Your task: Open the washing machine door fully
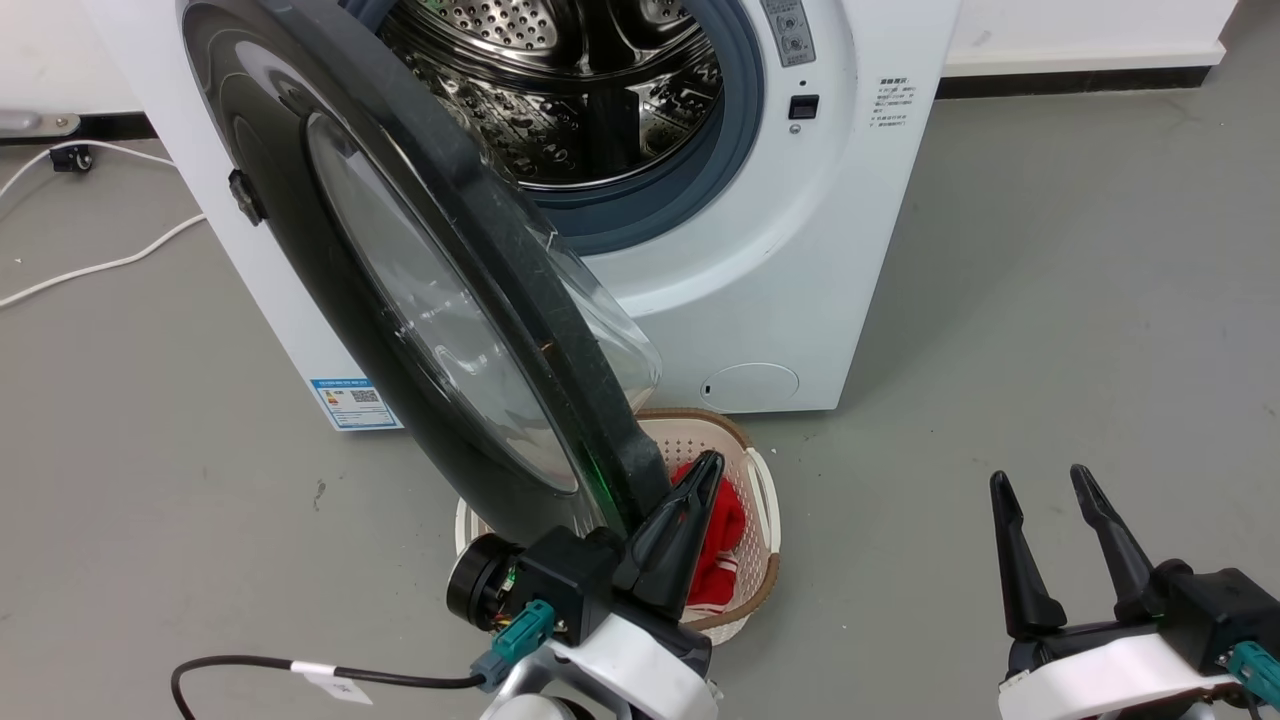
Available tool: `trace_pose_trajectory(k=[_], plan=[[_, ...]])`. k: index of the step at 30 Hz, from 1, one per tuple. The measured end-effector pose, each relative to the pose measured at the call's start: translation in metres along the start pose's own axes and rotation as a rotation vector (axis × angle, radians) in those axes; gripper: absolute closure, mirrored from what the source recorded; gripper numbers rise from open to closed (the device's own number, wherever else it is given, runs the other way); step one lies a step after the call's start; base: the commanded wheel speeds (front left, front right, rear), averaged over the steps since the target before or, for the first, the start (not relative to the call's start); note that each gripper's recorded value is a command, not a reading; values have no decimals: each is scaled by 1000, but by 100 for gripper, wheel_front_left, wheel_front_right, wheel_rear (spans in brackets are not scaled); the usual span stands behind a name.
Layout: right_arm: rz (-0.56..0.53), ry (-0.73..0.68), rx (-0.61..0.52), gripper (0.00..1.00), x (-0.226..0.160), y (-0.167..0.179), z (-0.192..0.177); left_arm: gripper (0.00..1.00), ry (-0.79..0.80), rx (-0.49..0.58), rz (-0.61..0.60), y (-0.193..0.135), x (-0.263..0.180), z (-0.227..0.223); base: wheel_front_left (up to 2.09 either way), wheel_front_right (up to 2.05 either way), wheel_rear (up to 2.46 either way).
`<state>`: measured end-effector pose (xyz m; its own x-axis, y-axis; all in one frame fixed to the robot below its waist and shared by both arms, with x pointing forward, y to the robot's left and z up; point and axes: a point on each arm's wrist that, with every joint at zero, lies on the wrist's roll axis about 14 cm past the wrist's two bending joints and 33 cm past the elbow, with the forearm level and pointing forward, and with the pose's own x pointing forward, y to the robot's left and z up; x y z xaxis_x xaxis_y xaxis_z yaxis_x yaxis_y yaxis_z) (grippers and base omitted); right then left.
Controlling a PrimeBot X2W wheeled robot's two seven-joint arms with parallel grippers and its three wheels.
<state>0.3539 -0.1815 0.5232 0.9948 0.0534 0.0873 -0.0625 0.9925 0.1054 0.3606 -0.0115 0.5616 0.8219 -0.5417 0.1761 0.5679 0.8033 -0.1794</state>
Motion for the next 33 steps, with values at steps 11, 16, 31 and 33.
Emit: trace_pose_trajectory(k=[11,16,31,33], plan=[[4,9,10,0,2,1,-3,100,22,-4,46,9,-2,-7,0,0,0],[10,9,22,0,2,4,-4,100,40,20,95,16,-14,-9,0,0,0],[98,46,30,0,16,31,-13,100,66,43,337,49,-77,-3,0,0,0],[115,50,30,0,19,36,-14,100,56,44,379,54,-86,0,0,0,0]])
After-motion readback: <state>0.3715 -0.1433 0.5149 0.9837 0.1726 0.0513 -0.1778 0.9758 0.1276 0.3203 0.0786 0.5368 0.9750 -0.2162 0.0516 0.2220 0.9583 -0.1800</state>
